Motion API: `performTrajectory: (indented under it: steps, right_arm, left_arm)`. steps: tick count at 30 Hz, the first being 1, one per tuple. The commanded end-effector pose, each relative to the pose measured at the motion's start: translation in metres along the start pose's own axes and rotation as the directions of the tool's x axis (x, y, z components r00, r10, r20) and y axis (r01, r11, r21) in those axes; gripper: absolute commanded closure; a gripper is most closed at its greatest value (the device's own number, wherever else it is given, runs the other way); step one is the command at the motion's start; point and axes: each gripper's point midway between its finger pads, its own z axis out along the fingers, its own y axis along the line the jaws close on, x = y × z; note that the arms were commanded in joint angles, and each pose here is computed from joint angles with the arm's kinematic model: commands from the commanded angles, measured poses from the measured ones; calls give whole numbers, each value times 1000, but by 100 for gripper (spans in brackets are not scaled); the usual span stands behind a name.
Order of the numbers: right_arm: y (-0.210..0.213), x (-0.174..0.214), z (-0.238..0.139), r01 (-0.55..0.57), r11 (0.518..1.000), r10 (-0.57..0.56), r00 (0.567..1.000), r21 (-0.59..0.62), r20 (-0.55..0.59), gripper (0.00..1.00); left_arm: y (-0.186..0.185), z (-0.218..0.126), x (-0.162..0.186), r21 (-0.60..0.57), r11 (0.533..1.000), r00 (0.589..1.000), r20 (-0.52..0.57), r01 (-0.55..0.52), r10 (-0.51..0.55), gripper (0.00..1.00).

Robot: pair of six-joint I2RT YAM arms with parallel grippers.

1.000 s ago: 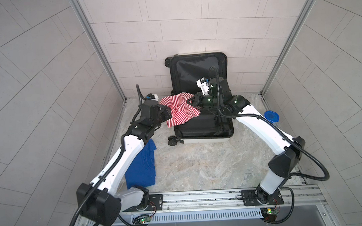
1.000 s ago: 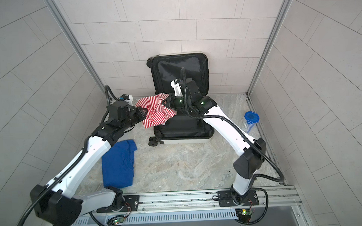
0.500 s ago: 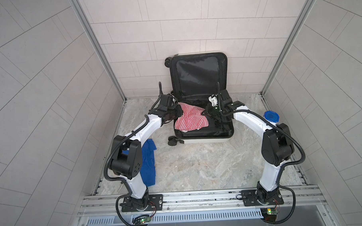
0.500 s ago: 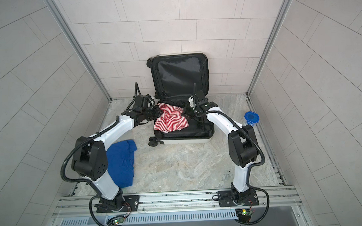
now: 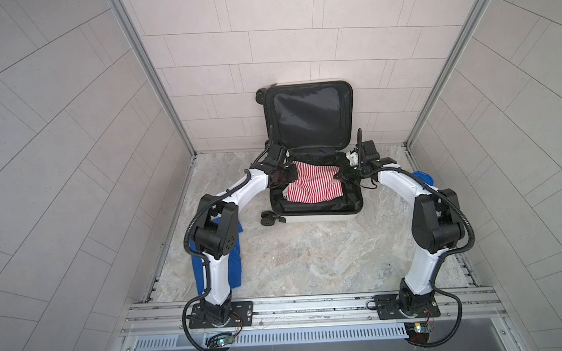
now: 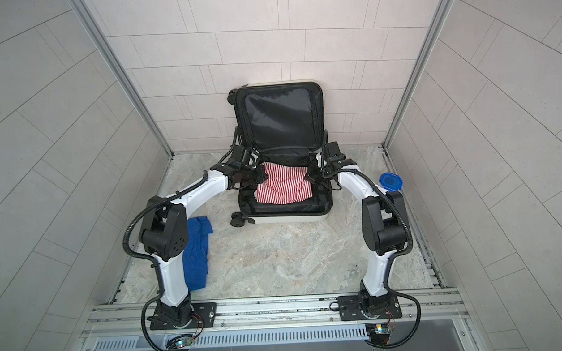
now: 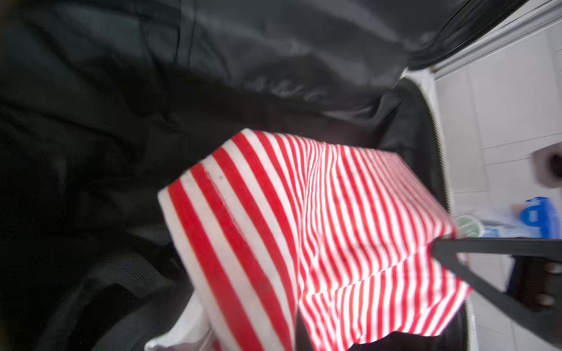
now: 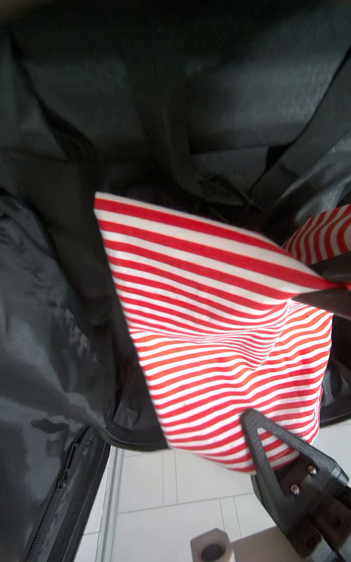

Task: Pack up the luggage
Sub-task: 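Lower the striped cloth into the suitcase and open both grippers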

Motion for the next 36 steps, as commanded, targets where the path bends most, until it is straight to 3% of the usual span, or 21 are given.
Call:
performTrajectory:
  steps: [1,5,9,14,21,30,36]
  right_arm:
    - [-12,-8,-2,27,998,-28,1000,56,11,100]
    - [-20,-10,2,20,997,-21,1000,79,2,100]
    - [-22,-9,5,36,996,-34,999,79,-21,70]
    - [-21,-13,-4,42,994,-43,999,97,9,44]
    - [-19,-21,-35,65,983,-81,993,173,86,28]
    - [-2,-21,-84,116,967,-159,970,226,181,26]
    - [30,-6,-110,223,952,-268,939,212,217,24]
  left_arm:
    - [9,-5,-10,-64,998,1000,18,-18,19,85]
    - [15,-8,-14,-110,994,999,27,-15,18,54]
    - [11,-22,-25,-125,992,998,60,-19,27,40]
    - [1,-47,-38,-124,992,993,111,-33,47,38]
    - [-2,-102,-52,-188,981,974,205,-57,95,40]
    - [35,-166,-27,-356,934,957,261,-29,129,40]
    - [78,-182,9,-414,908,966,251,56,55,40]
